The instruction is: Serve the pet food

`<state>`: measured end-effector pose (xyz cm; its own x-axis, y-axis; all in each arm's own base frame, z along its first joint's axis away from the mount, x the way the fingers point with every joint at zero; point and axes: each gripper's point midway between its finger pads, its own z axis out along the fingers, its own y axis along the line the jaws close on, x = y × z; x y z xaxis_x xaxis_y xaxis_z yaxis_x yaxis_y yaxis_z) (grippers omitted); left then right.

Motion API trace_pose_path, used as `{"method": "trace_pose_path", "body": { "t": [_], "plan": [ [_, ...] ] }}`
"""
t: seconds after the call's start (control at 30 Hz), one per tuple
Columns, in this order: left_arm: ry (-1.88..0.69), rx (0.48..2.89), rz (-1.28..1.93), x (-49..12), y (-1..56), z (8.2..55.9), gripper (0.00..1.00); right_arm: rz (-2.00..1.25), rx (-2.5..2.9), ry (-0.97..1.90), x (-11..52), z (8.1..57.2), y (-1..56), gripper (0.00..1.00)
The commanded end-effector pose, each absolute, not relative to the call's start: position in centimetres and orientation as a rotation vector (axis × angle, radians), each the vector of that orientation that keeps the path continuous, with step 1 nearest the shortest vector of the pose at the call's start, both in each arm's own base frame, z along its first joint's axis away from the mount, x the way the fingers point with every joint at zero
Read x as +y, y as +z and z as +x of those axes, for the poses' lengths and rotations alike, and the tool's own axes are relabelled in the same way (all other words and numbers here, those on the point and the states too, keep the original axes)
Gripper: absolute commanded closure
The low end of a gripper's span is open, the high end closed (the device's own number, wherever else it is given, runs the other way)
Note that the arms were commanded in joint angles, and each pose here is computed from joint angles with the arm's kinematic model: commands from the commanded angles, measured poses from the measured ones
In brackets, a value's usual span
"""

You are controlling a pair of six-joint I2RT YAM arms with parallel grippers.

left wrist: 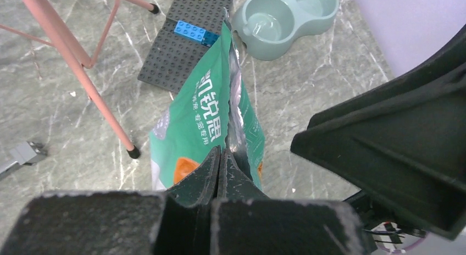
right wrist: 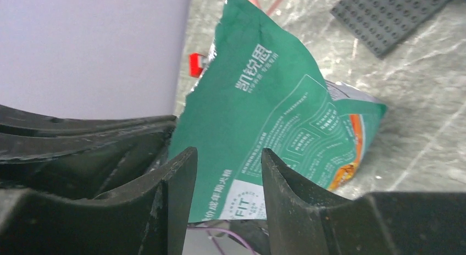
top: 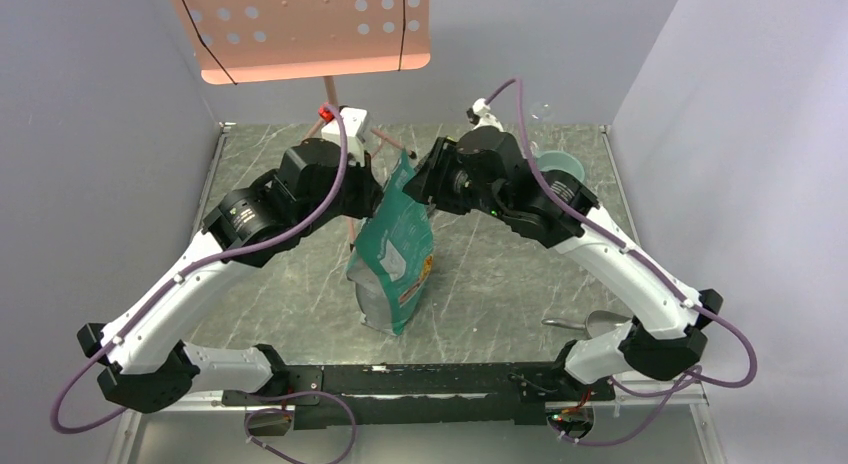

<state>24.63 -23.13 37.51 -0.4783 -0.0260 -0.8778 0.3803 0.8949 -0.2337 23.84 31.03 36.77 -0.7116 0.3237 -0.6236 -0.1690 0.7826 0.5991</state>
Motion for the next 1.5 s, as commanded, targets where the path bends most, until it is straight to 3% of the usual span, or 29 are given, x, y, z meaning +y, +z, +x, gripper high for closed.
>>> {"method": "trace_pose_path", "body": {
  "t": [0.0,0.43,0.6,0.73,0.87,0.97,1.27,1.47],
  "plan": [
    [-0.645,1.970,0.196,-23.8,39.4,23.8,1.00,0.186,2.057,1.139,32.5,24.1,41.5,0.49],
    [-0.755,1.967,0.145,-23.9,39.0,23.2,1.00,0.154,2.104,1.227,35.3,24.6,40.3,0.54],
    [-0.774,1.978,0.150,-24.3,38.8,23.2,1.00,0.174,2.142,1.194,35.2,24.7,39.1,0.79],
    [-0.778,1.984,0.137,-24.4,38.7,23.2,1.00,0.184,2.178,1.184,35.3,24.6,37.7,0.81],
    [-0.746,2.000,0.122,-24.1,38.4,23.5,1.00,0.185,2.213,1.135,35.0,24.6,36.6,0.99],
    [-0.694,2.040,0.069,-23.4,37.7,23.8,1.00,0.153,2.232,1.082,34.7,24.5,36.1,1.00],
    [-0.431,2.204,0.001,-21.4,34.3,24.9,1.00,0.046,2.397,0.535,32.1,24.3,32.6,1.00],
    [-0.331,2.142,-0.019,-19.4,35.1,25.6,1.00,-0.023,2.375,0.173,28.9,22.8,32.0,1.00]
  ]
}}
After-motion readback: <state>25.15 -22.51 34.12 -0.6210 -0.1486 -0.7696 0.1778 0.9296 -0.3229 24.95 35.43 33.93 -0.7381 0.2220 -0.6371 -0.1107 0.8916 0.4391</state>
